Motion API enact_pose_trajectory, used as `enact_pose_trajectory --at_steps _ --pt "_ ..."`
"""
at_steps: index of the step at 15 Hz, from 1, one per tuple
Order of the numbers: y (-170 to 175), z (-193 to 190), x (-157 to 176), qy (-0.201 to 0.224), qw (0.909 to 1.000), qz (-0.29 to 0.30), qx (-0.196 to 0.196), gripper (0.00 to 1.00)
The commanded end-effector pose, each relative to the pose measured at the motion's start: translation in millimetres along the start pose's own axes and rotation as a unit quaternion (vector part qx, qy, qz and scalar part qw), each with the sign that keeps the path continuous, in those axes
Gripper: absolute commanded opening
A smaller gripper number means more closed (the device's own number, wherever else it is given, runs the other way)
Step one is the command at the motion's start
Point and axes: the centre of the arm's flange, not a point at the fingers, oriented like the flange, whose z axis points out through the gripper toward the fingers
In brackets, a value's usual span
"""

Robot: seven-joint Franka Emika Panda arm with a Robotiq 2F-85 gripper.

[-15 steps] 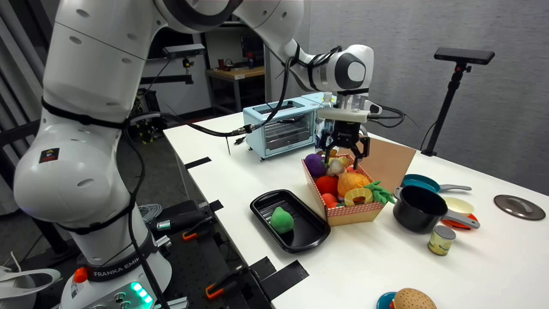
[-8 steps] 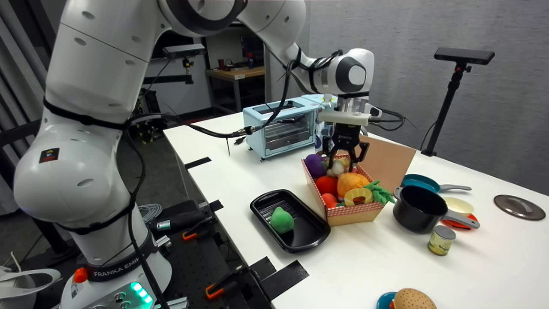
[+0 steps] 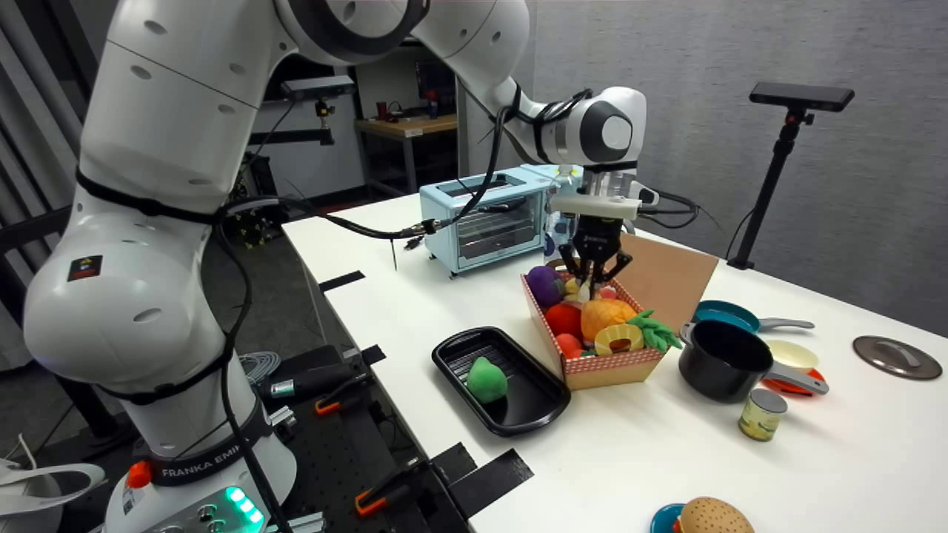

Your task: Put the banana and pineapple plush on the table

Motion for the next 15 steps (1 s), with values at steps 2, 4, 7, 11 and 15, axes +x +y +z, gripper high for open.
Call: enact_pose_trajectory --at_steps 2,4,7,11,15 --pt "9 -27 -13 0.029 0.9992 0.023 -0.013 0.02" --pt "10 -48 -27 0.05 0.9981 0.034 -0.009 0.02" --pt "10 -84 -50 0.077 0.9961 0.042 -0.012 0.02" --pt "21 -124 -78 0.113 0.9911 0.069 -0.013 0.02" --pt "39 -142 -103 0.137 0.9851 0.104 -0.001 0.02"
